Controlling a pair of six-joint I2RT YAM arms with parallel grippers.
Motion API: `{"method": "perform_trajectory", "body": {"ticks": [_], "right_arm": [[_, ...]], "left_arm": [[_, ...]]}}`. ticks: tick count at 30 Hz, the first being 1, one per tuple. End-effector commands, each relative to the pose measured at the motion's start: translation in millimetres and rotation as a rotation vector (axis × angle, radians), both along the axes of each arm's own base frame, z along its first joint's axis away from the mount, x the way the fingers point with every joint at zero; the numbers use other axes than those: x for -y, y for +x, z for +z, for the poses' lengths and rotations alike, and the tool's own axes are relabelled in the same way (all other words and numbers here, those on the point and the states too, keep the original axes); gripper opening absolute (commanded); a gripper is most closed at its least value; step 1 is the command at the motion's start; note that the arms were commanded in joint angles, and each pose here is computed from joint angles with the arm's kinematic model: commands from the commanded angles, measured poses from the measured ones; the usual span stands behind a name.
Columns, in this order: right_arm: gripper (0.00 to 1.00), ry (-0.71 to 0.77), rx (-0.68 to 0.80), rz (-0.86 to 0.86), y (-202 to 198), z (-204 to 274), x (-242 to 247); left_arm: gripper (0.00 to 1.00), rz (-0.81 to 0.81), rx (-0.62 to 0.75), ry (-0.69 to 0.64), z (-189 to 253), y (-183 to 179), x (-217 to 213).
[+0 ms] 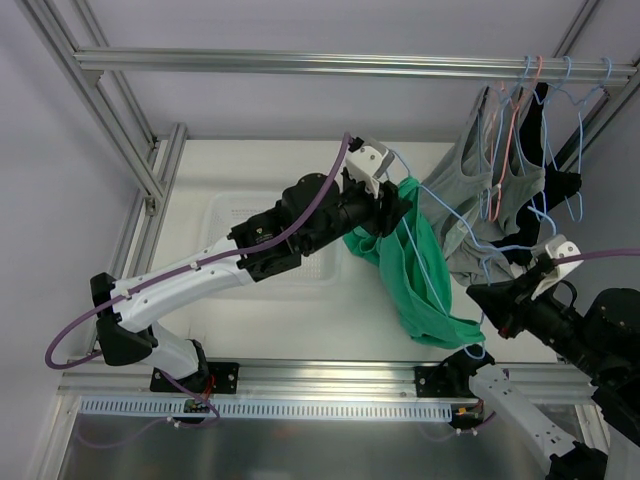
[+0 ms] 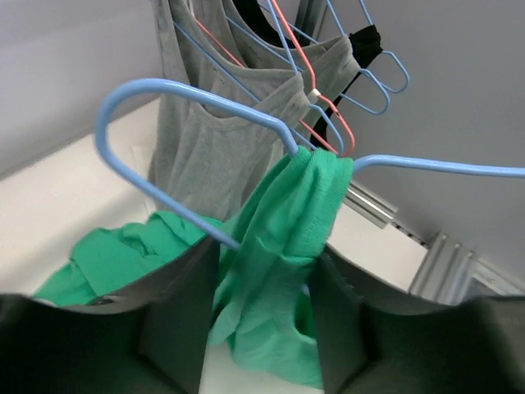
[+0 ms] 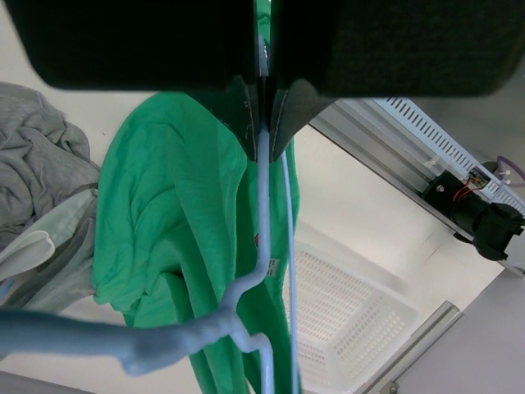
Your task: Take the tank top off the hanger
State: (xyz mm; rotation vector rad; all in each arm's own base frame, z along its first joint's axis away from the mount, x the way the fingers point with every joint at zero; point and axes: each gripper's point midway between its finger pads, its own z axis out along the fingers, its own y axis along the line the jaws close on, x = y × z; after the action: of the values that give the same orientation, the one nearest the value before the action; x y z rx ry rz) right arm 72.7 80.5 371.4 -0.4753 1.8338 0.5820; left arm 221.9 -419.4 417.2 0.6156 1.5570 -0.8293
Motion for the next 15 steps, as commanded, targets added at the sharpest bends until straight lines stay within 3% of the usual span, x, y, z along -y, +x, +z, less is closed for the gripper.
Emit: {"method": "perform_trajectory", "body": {"ticks": [1, 2, 15], "right_arm": [[0.0, 0.007, 0.031, -0.074, 23.9, 11.1, 1.7], [0.0, -0.004, 0.018, -0.086, 26.8, 7.8, 2.7], [0.0, -0.06, -0.03, -0.101, 37.8, -6.7, 2.3]], "left_arm": [[0.5, -0.038, 0.021, -0.04, 11.7, -7.8, 1.1], [0.98, -0.038, 0.017, -0.039, 10.2, -7.8, 0.4], [0.98, 0.041, 0.028, -0.025, 5.0, 0.0, -16.3]]}}
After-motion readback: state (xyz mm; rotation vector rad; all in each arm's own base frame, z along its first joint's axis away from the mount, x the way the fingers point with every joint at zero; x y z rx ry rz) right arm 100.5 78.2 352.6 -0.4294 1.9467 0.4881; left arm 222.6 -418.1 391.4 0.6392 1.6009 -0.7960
